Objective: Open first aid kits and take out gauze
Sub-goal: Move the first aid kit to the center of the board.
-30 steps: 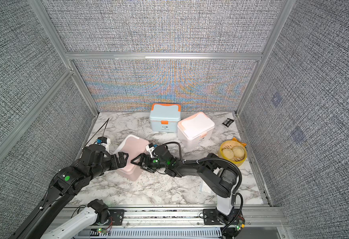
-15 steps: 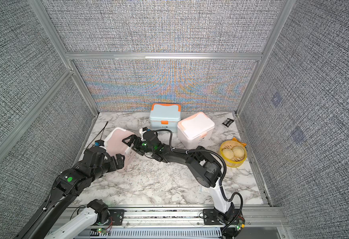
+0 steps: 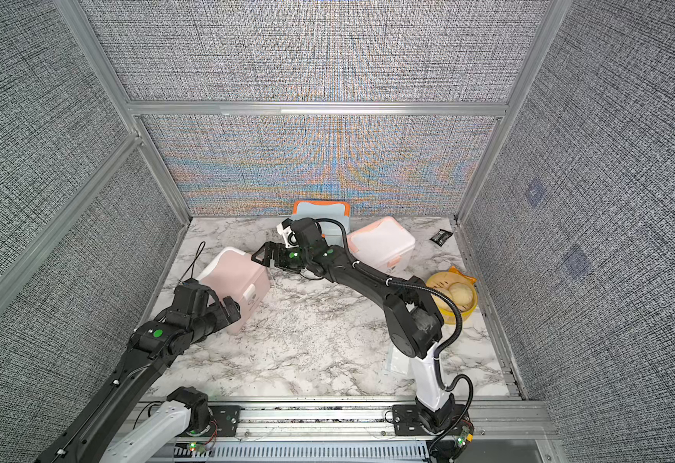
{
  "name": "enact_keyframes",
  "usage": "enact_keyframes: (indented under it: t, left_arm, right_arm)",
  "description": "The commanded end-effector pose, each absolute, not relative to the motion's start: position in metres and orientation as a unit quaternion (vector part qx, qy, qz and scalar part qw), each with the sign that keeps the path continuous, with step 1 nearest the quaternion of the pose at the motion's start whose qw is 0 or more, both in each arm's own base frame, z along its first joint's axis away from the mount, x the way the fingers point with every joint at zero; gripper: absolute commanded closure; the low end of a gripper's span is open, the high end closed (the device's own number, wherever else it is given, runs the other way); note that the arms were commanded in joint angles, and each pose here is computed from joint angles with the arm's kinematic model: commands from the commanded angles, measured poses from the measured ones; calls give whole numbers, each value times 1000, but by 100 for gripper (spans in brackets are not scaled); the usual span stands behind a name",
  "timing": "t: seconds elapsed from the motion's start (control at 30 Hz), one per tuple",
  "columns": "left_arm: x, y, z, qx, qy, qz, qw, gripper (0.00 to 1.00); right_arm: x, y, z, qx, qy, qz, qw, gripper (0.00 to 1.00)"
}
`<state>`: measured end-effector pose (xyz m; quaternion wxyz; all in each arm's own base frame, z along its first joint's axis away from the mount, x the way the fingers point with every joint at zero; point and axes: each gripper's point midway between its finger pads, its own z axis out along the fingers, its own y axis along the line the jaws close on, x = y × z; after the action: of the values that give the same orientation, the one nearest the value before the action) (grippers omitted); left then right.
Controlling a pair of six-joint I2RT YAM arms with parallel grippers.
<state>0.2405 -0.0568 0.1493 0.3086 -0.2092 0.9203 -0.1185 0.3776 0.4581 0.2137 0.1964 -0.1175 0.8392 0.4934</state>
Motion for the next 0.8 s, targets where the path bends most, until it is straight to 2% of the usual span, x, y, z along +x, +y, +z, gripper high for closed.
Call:
enact_keyframes:
  t: [0.0,0.27,0.53,0.77]
  left_arm:
    - [266,-62,158,-224,903,-156,331,1]
    - [327,-43,152,-263,891,-162,333,0]
    - [392,-5,165,-301,872,-152,355,0]
    - [419,41,176,-331,856,-129,375,1]
  right_arm:
    - [375,452,182,-154,860,462,154,7]
    - [396,470,175,-181,849,473,153,16]
    - [414,482,174,-189,841,478,169,16]
    - [430,474,183,-184,842,468,197,15]
